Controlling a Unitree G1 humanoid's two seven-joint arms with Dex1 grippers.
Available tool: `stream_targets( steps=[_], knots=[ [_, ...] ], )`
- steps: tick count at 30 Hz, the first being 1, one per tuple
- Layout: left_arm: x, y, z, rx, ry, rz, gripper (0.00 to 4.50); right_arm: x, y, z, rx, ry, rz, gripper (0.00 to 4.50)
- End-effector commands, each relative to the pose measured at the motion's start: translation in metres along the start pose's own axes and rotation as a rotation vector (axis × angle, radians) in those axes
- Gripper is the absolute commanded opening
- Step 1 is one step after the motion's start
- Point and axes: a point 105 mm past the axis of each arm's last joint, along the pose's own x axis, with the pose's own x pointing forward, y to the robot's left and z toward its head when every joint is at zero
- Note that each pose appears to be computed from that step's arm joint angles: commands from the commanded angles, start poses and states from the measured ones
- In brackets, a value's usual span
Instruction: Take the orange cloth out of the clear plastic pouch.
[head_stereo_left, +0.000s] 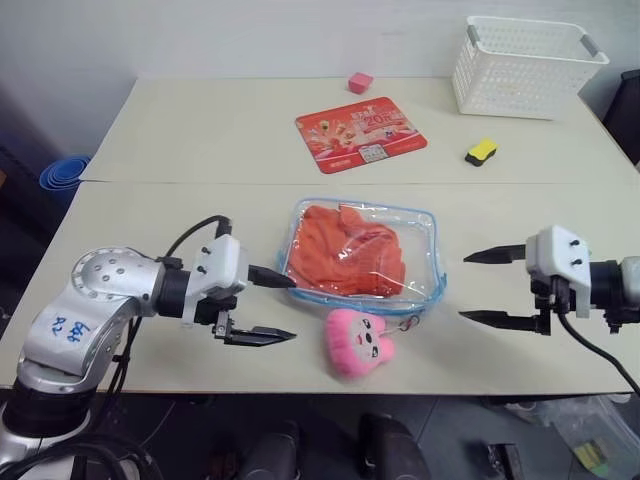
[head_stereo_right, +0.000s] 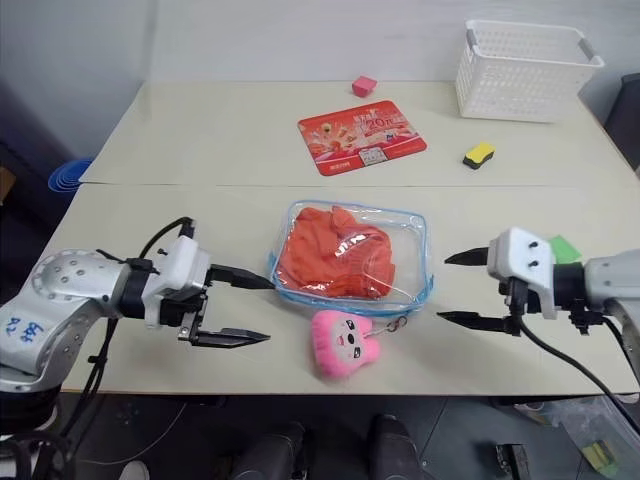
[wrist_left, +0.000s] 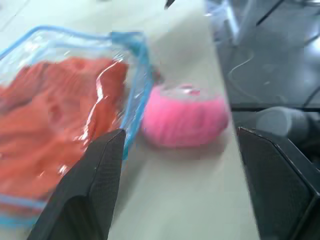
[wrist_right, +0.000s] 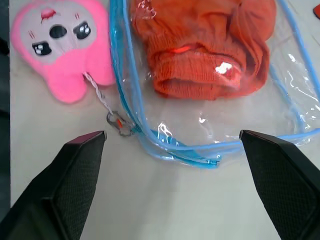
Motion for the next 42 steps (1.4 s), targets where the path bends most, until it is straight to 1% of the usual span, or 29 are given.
stream_targets(
  steps=[1, 3, 6, 12, 15, 16, 19, 21, 23, 25, 26, 31, 34, 37, 42],
  knots=[
    [0.045, -0.007, -0.008, 0.073, 0.027, -0.183, 3.77, 0.01, 0.0, -0.009, -0.105, 0.009, -0.003, 4.5],
    [0.061, -0.008, -0.014, 0.1, 0.047, -0.241, 3.77, 0.015, 0.002, -0.013, -0.126, 0.015, 0.007, 4.5],
    [0.07, -0.005, -0.024, 0.144, 0.093, -0.275, 3.77, 0.017, 0.002, -0.015, -0.139, 0.012, 0.014, 4.5],
    [0.089, 0.011, -0.032, 0.254, 0.142, -0.246, 3.77, 0.021, -0.003, -0.008, -0.157, -0.017, -0.006, 4.5],
    [0.092, 0.011, -0.027, 0.266, 0.11, -0.235, 3.19, 0.024, -0.004, -0.006, -0.181, -0.029, -0.017, 4.5],
    [0.092, 0.011, -0.026, 0.268, 0.103, -0.233, 2.81, 0.025, -0.005, -0.005, -0.19, -0.032, -0.023, 4.5],
    [0.092, 0.011, -0.024, 0.274, 0.097, -0.221, 1.97, 0.03, -0.006, -0.008, -0.218, -0.031, -0.031, 4.5],
    [0.092, 0.011, -0.022, 0.27, 0.087, -0.209, 1.26, 0.036, -0.006, -0.011, -0.254, -0.02, -0.023, 4.5],
    [0.092, 0.011, -0.02, 0.265, 0.078, -0.202, 0.66, 0.04, -0.006, -0.014, -0.297, -0.005, -0.017, 4.5],
    [0.091, 0.011, -0.019, 0.26, 0.074, -0.195, 0.13, 0.044, -0.01, -0.013, -0.325, -0.013, -0.027, 4.1],
    [0.091, 0.011, -0.019, 0.26, 0.074, -0.193, 0.0, 0.045, -0.012, -0.012, -0.33, -0.018, -0.031, 3.84],
    [0.089, 0.009, -0.02, 0.251, 0.076, -0.182, 0.0, 0.046, -0.014, -0.014, -0.369, -0.017, -0.002, 2.11],
    [0.088, 0.008, -0.021, 0.246, 0.078, -0.177, 0.0, 0.046, -0.013, -0.016, -0.372, -0.015, 0.017, 0.93],
    [0.088, 0.008, -0.022, 0.24, 0.08, -0.168, 0.0, 0.045, -0.013, -0.018, -0.378, -0.008, 0.031, 0.02],
    [0.082, 0.013, -0.028, 0.204, 0.103, -0.085, 0.0, 0.043, -0.019, -0.02, -0.398, 0.005, 0.005, 0.02]
  ],
)
